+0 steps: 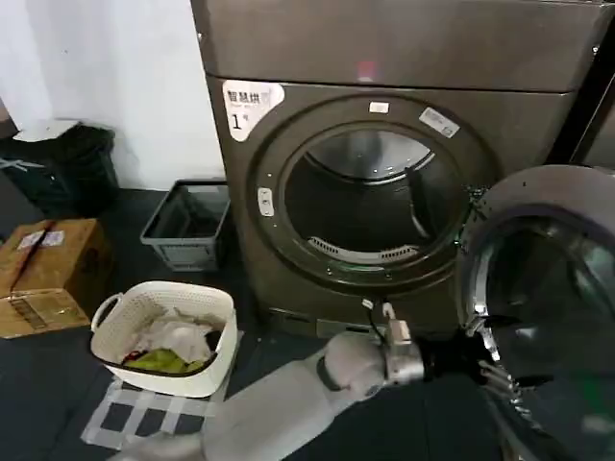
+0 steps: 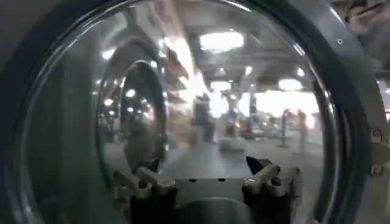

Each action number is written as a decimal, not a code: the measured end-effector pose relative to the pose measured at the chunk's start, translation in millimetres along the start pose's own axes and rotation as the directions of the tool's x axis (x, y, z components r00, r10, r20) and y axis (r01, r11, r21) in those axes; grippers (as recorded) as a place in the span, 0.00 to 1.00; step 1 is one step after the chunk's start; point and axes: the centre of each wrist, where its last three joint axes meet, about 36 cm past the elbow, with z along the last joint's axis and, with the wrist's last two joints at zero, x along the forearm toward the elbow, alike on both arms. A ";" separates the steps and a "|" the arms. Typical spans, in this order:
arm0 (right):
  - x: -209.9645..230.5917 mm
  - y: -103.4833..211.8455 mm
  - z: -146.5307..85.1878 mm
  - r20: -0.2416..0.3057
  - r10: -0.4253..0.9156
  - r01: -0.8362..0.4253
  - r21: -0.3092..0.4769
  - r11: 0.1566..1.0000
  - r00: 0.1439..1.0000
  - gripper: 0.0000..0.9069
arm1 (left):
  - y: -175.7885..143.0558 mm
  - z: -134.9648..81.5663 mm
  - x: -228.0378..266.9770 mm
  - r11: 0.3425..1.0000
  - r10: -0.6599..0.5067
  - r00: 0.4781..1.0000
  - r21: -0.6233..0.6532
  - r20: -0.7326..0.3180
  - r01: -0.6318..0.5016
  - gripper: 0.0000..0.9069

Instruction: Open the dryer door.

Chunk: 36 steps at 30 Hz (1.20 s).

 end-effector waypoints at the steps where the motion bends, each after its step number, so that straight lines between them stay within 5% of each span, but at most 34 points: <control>1: -0.3 -2.1 0.0 0.000 0.009 -0.009 0.002 1.000 1.000 1.00 | 0.0 1.7 -3.5 1.000 -0.006 1.000 -0.005 -0.004 0.006 1.00; 17: -3.4 -34.6 -4.7 0.013 0.099 -0.100 0.050 0.994 0.995 1.00 | 0.4 9.7 -57.7 1.000 -0.015 1.000 0.003 0.022 0.015 1.00; 36: -5.8 -83.1 -6.4 0.052 0.202 -0.207 0.109 0.972 0.978 1.00 | 52.4 46.5 -37.8 0.986 -0.155 0.979 -0.075 -0.131 0.146 1.00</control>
